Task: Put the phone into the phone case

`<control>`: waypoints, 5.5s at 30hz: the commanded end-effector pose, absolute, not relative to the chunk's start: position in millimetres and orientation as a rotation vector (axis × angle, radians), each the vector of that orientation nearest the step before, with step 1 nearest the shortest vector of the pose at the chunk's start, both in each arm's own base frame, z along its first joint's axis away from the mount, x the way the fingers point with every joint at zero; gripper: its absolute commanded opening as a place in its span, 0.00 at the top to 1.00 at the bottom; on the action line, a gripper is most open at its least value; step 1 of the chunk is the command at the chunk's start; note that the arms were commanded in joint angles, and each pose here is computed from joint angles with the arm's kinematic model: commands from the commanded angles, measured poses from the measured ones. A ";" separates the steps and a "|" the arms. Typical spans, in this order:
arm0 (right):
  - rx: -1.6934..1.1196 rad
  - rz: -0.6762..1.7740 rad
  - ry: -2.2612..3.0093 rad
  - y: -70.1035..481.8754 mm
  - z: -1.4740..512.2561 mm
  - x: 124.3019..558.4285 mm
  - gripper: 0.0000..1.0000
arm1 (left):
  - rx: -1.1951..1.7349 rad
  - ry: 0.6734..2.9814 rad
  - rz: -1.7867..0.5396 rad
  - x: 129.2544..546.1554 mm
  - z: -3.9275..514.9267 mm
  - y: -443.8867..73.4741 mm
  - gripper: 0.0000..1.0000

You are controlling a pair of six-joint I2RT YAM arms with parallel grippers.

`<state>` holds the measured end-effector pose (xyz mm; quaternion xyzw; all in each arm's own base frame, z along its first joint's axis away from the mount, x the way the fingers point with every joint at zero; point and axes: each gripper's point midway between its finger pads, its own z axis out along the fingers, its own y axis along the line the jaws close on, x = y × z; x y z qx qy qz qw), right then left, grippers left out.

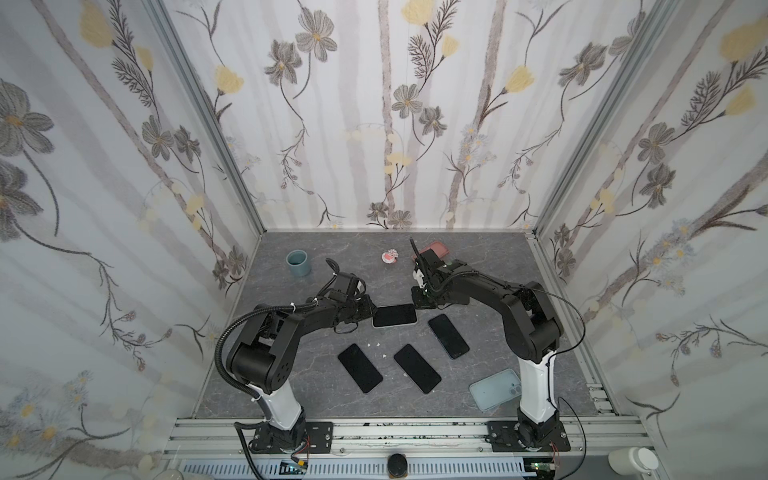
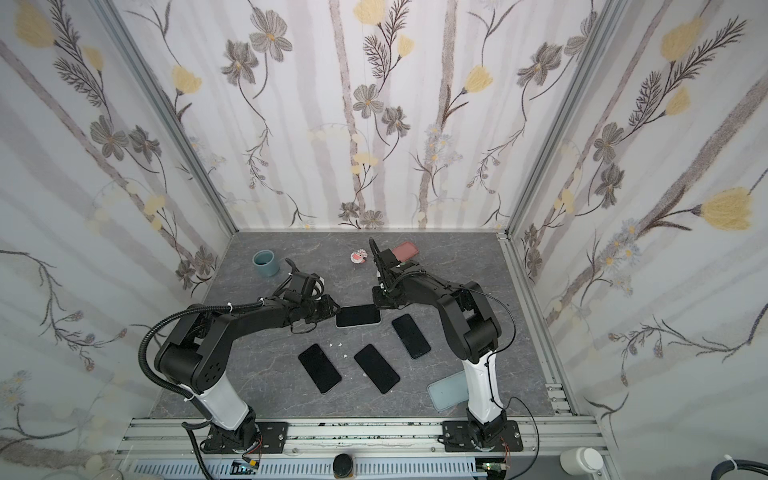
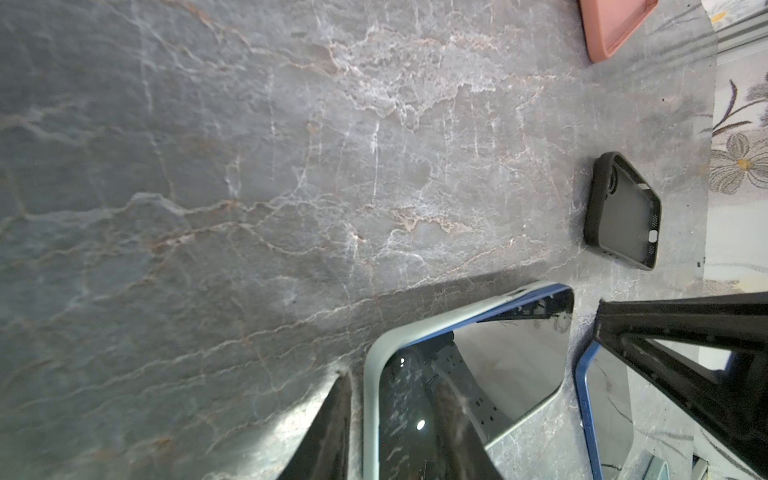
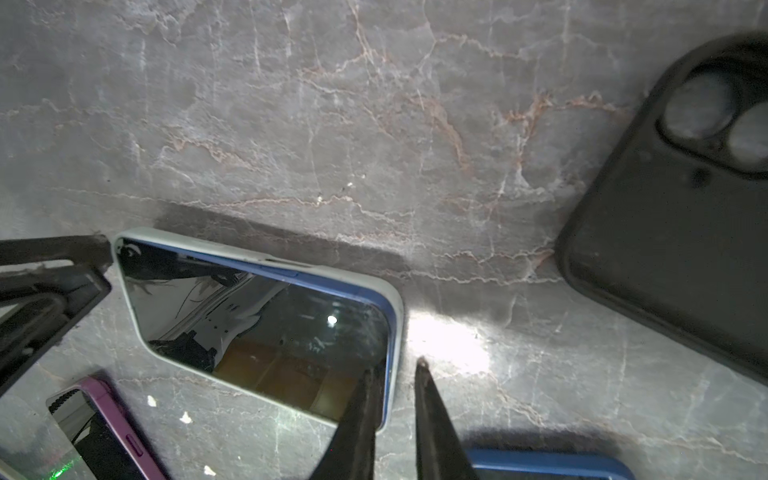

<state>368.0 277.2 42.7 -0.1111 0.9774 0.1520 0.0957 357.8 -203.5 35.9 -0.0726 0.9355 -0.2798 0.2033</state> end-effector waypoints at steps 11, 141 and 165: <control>-0.369 0.465 2.900 280.3 44.6 366.7 0.77 | -0.143 2.636 -0.762 352.6 39.6 -204.8 0.67; -1.257 0.280 1.890 383.0 229.7 301.2 0.25 | 0.317 1.842 -0.542 302.4 239.8 -144.2 0.34; -1.622 0.227 1.585 352.9 189.8 308.0 0.00 | 0.269 1.840 -0.372 267.4 202.4 -106.7 0.00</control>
